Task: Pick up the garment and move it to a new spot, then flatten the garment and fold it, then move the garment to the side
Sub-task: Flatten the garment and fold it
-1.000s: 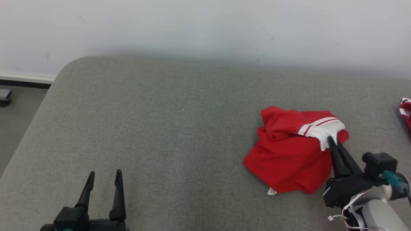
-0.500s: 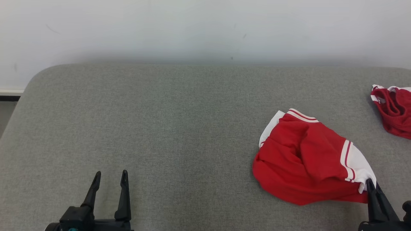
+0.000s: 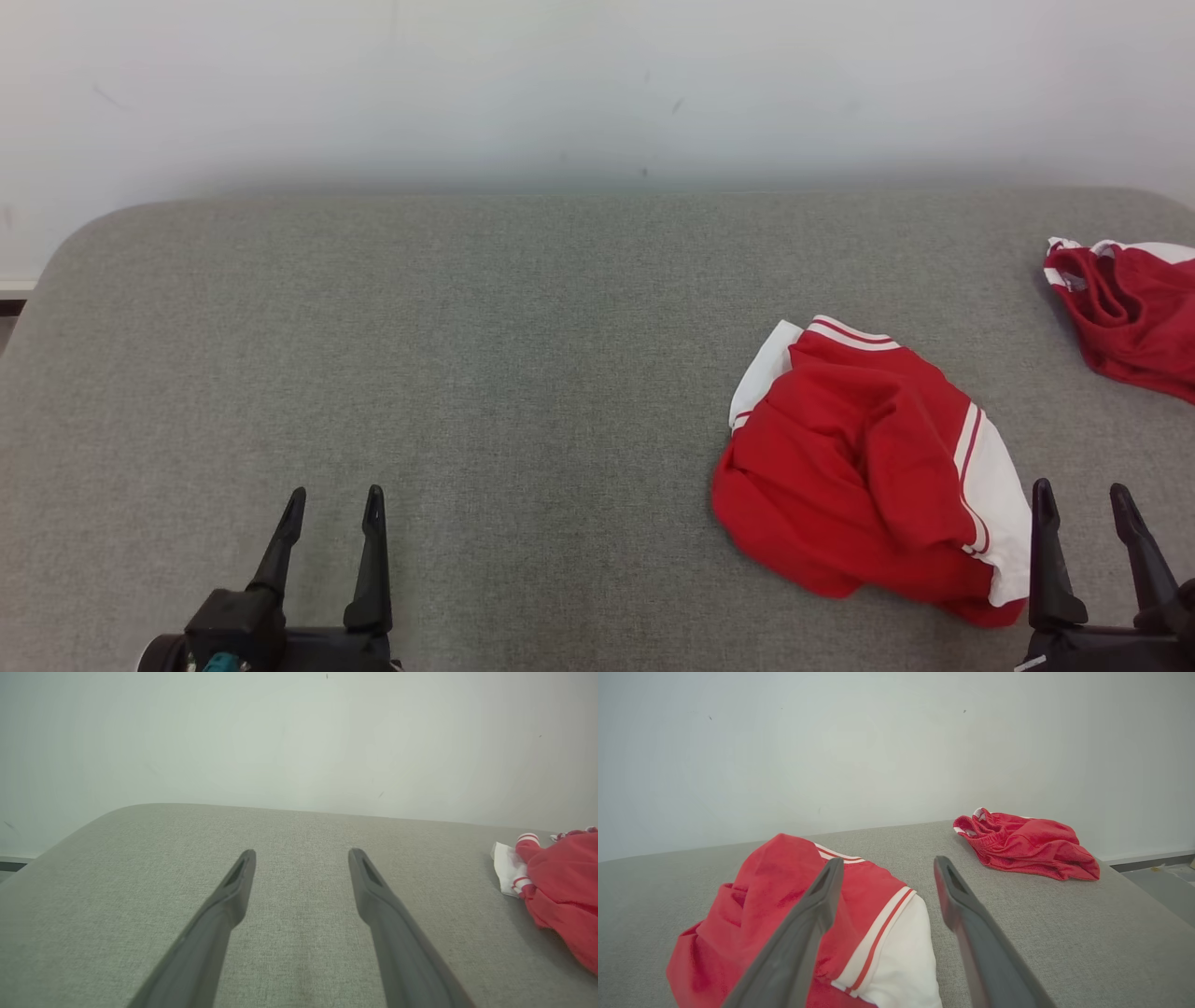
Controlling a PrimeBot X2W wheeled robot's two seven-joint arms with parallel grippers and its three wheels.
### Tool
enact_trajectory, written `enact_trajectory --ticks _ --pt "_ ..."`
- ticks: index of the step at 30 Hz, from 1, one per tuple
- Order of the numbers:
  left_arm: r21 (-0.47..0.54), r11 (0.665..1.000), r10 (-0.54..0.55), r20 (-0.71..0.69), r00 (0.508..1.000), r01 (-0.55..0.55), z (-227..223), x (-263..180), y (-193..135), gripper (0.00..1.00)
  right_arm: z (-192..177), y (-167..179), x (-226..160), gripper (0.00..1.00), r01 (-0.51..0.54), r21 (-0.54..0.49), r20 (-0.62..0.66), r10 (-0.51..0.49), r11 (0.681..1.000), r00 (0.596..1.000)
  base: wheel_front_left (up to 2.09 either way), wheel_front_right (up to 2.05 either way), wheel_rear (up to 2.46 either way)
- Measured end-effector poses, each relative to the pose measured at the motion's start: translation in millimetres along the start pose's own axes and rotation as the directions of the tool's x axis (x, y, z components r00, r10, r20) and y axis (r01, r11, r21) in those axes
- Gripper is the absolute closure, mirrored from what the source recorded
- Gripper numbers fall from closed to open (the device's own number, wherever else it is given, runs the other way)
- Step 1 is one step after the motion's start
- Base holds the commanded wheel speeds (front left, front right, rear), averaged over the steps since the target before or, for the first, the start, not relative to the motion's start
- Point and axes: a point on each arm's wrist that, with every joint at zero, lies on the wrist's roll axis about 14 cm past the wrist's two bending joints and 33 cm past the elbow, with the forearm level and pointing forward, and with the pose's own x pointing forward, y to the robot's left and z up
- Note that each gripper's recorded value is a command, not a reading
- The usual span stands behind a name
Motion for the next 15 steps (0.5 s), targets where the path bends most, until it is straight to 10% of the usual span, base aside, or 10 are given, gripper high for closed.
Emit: enact_trajectory --ticks 15 --pt "-0.005 0.921 -0.39 -0.042 0.92 0.39 -14.4 36.0 -129.0 0.0 0.2 -7.2 -5.2 0.0 0.047 0.038 0.014 -0.047 0.998 0.999 0.0 0.0 0.0"
